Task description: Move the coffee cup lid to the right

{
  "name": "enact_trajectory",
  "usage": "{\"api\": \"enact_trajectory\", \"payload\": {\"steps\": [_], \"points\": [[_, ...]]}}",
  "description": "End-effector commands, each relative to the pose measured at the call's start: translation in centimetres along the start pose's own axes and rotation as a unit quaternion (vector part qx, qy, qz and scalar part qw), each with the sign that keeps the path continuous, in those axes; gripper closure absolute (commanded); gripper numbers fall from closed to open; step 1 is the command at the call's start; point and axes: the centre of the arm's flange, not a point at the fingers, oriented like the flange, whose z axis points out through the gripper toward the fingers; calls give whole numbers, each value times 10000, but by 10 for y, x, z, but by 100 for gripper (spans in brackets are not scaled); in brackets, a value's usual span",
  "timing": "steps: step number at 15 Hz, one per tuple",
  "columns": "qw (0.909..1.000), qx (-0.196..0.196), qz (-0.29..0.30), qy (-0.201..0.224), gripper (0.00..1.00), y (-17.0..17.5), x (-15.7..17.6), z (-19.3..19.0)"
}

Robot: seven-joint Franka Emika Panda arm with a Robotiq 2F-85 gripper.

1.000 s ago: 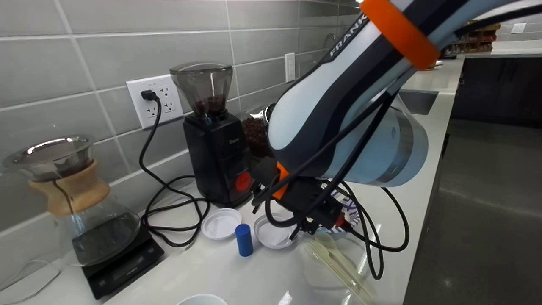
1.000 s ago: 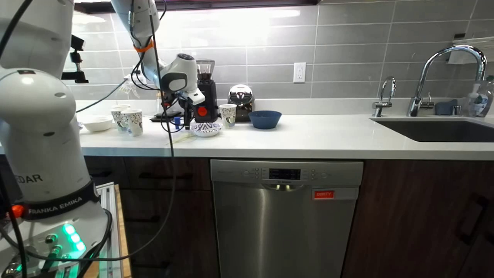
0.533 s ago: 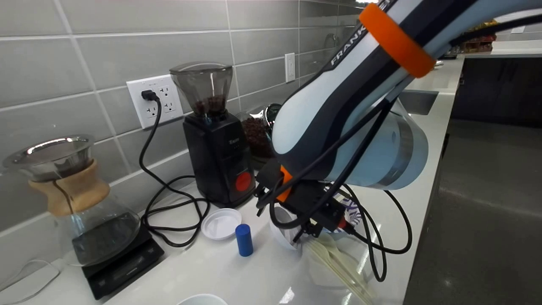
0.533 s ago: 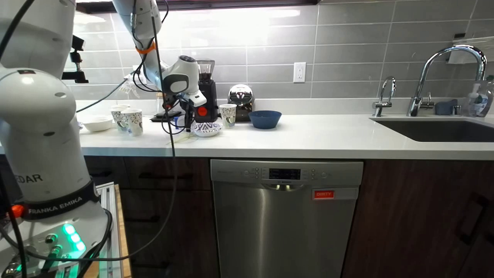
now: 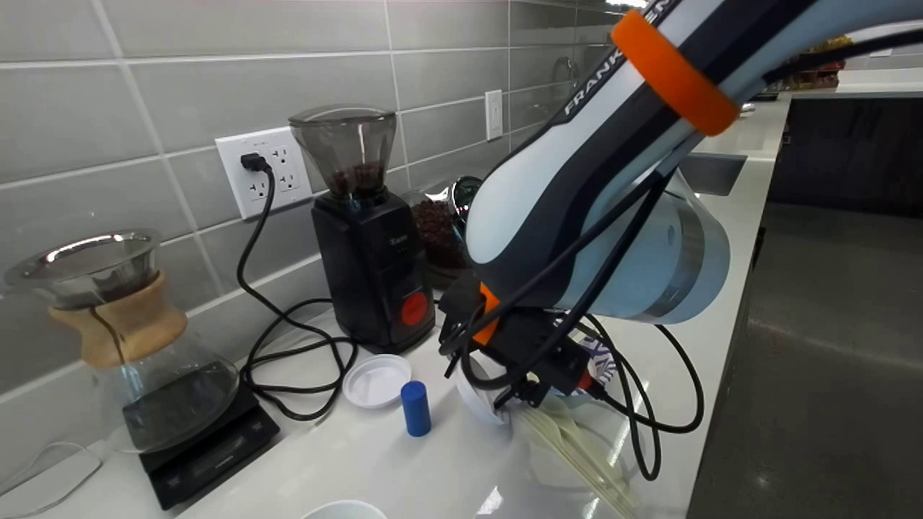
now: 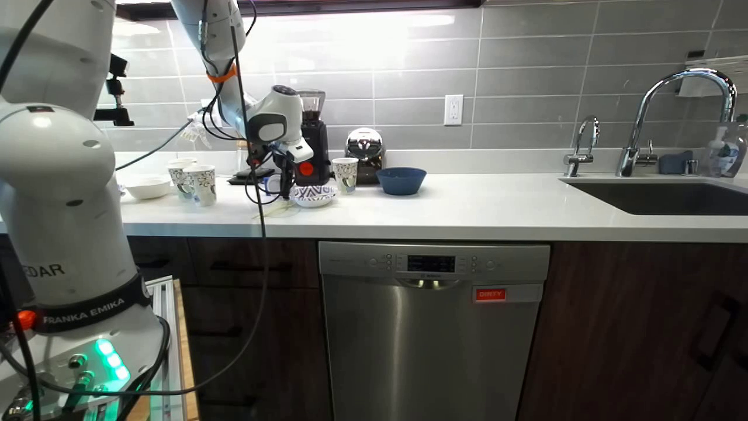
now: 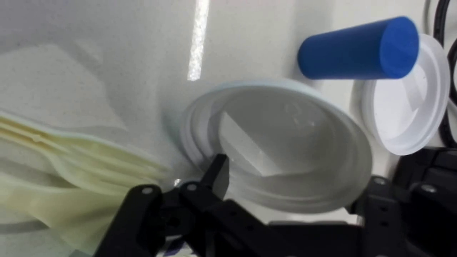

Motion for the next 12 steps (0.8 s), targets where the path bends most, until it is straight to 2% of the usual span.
{"api": "enact_trajectory", "payload": {"steps": [1, 7, 9, 12], "points": [[9999, -20, 61, -107, 56, -5, -1, 5], [9999, 83, 23, -101, 97, -12, -6, -4], [9998, 150, 32, -95, 100, -15, -7, -9], [9997, 229, 41, -61, 100, -20, -6, -16]]}}
